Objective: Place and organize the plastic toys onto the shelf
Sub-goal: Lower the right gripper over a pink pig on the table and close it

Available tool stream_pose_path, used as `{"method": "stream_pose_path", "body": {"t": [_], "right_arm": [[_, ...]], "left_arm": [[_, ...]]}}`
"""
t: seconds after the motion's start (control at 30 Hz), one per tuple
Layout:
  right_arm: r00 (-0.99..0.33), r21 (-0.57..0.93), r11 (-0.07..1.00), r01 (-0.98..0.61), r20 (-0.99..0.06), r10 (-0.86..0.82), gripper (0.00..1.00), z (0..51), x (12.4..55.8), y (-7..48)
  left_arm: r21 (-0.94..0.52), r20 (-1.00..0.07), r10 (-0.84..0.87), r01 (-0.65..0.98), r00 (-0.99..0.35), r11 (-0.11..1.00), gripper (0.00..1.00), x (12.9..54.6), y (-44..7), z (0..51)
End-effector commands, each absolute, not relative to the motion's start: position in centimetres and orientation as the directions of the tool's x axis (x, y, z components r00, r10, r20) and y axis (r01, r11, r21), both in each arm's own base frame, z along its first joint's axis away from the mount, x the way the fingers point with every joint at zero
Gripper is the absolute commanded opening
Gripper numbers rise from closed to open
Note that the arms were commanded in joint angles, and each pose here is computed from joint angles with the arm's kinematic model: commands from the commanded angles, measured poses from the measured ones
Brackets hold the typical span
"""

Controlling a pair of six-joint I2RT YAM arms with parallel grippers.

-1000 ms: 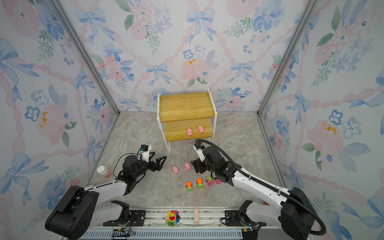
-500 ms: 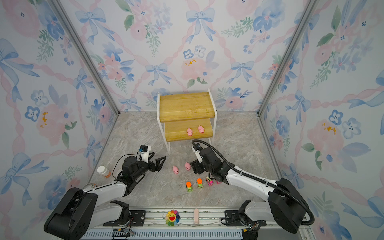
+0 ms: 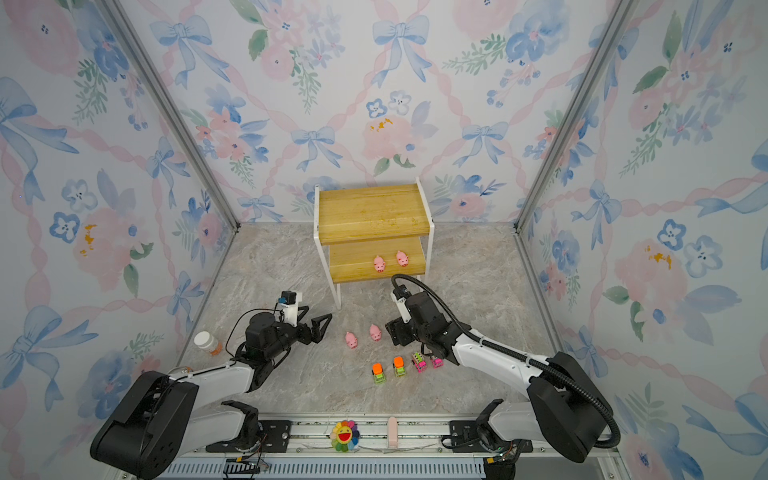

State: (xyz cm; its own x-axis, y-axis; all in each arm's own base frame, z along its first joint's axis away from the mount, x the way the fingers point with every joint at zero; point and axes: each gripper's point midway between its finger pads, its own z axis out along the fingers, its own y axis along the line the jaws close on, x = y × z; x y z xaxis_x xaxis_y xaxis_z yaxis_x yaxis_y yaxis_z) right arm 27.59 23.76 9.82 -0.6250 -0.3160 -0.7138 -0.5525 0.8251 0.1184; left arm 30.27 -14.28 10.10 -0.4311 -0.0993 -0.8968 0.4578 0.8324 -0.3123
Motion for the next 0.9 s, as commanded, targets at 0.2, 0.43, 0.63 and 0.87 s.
{"method": "stream_pose_path", "body": {"t": [0.2,0.43,0.63,0.87], "right_arm": [[-0.63,0.124,0.798,-0.59,-0.69,-0.358,0.77,8.3,25.4,27.2],[-0.632,0.139,0.814,-0.564,-0.707,-0.318,0.73,7.0,25.3,28.4],[-0.649,0.166,0.815,-0.555,-0.7,-0.3,0.68,5.1,25.6,29.7],[-0.666,0.166,0.818,-0.55,-0.679,-0.31,0.63,3.4,25.5,30.0]], "left_arm": [[-0.298,-0.906,-0.095,0.463,-0.412,0.835,0.98,30.5,-14.4,10.6],[-0.295,-0.91,-0.097,0.465,-0.402,0.835,0.98,30.2,-14.3,10.8],[-0.294,-0.911,-0.101,0.457,-0.4,0.839,0.98,30.2,-14.1,10.8],[-0.295,-0.91,-0.101,0.455,-0.403,0.84,0.98,30.3,-14.1,10.7]]}}
